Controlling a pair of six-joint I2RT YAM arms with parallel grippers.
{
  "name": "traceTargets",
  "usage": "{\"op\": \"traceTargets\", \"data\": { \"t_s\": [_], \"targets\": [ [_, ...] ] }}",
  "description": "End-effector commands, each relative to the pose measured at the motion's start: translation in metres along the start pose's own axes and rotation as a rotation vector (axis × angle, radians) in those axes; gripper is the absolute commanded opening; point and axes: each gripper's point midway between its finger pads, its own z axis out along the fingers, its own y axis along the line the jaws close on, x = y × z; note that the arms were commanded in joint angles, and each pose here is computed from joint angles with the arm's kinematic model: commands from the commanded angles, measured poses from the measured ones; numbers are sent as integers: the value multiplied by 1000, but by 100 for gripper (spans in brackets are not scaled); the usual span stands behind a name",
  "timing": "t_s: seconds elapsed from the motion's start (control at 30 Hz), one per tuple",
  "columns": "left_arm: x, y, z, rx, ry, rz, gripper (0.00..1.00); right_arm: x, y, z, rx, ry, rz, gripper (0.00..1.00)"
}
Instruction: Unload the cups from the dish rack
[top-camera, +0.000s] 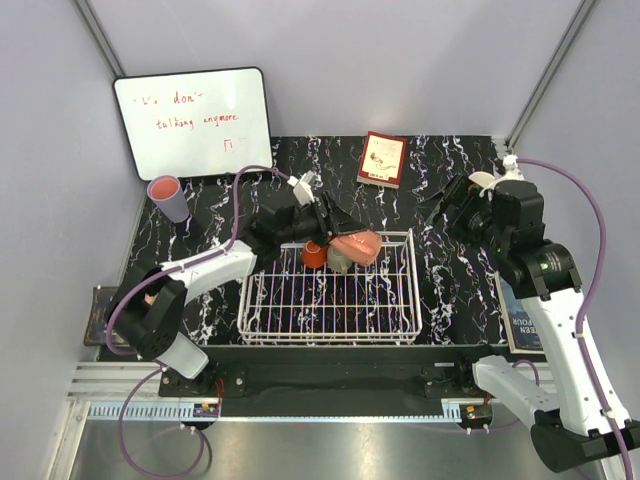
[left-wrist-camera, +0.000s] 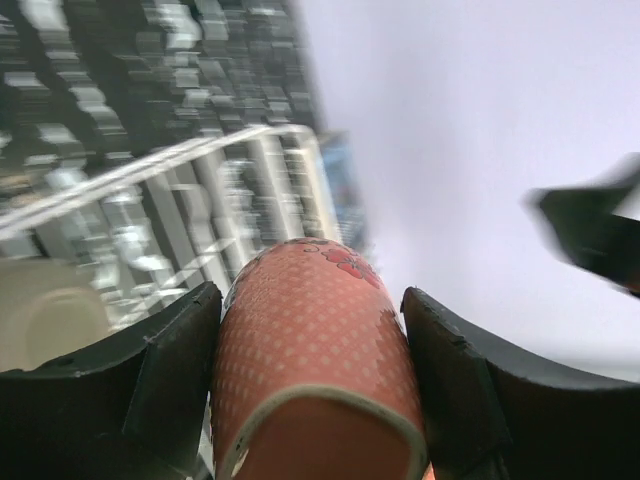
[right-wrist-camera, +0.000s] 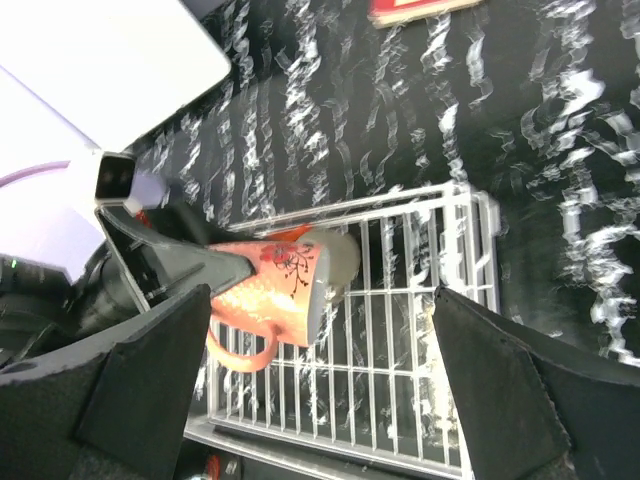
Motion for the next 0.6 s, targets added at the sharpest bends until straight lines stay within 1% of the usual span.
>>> {"op": "traceTargets", "data": {
  "t_s": [0.0,0.03,0.07,0.1,0.17,0.37,0.5,0.57],
  "targets": [
    [-19,-116,-37,478,-42,51,0,13,29,-4,-189,43,2,99],
    [-20,-123,-42,525,-54,63,0,19,33,-3,-225,54,14,98],
    [-23,-125,-44,545,-64,56,0,27,40,-6,-279,93,18,98],
    [-25,-125,-43,557,-61,26,0,35,39,-5,-299,115,25,97],
    [-30,-135,-48,604,-78,35,0,37,49,-14,-367,114,32,96],
    [-37,-145,-43,620,-78,43,0,37,72,-36,-521,104,22,93],
    [-34,-146,-37,623,-56,42,0,28,86,-45,-597,62,25,93],
    [-30,-146,-34,623,-43,35,0,30,91,-44,-623,91,39,92]
  ]
}}
